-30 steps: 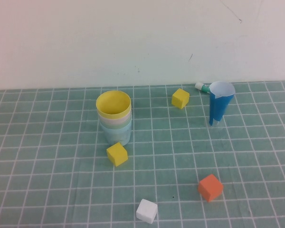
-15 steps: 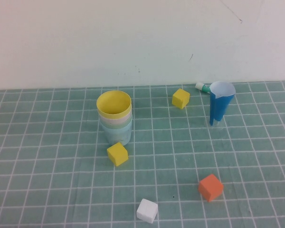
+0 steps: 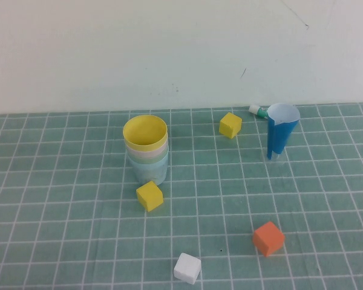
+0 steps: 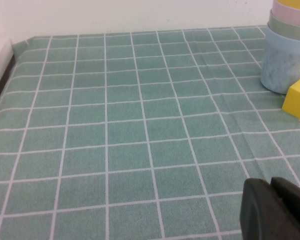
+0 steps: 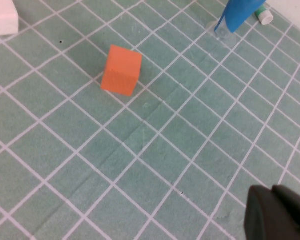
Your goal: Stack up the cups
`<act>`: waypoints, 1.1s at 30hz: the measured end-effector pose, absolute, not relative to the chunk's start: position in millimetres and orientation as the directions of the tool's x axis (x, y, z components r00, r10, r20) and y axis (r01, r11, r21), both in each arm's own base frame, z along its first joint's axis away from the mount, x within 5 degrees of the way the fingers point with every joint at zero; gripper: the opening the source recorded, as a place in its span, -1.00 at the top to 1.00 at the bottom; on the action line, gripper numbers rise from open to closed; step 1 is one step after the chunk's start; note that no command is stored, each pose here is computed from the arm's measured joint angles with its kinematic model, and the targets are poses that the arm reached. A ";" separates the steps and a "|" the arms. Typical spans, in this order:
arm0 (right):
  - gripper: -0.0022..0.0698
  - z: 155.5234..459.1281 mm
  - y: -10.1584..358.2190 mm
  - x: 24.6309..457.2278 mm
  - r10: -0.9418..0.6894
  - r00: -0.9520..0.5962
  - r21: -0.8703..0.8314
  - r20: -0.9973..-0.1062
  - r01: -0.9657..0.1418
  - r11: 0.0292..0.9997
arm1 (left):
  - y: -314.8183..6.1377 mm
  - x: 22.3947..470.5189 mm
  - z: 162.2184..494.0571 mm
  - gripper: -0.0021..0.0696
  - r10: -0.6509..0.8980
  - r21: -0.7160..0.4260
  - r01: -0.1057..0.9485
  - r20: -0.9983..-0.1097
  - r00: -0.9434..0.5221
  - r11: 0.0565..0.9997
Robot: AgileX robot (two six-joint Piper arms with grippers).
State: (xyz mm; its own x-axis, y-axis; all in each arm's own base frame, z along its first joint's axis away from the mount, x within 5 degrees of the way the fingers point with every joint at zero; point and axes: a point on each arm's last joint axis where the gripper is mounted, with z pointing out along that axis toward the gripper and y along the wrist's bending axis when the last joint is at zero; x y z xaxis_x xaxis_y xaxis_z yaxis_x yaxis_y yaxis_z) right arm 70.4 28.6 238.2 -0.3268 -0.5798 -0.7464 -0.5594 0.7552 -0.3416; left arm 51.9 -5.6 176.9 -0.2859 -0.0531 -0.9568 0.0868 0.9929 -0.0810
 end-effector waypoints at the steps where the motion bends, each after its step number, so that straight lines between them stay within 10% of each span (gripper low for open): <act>1: 0.94 238.2 28.6 70.4 -0.580 -0.327 -0.342 -0.746 -0.559 0.755 | -5.6 51.9 176.9 0.95 -0.053 -0.081 0.087 -0.957 -0.286 0.993; 25: 0.94 240.6 30.5 70.0 -0.572 -0.294 -0.341 -0.766 -0.568 0.749 | -5.6 51.9 176.9 0.95 -0.055 -0.083 0.086 -0.957 -0.286 0.993; 33: 0.94 255.5 12.7 64.7 -0.468 -0.242 -0.376 -0.850 -0.344 0.861 | -5.6 51.9 176.9 0.95 -0.057 -0.085 0.086 -0.956 -0.286 0.993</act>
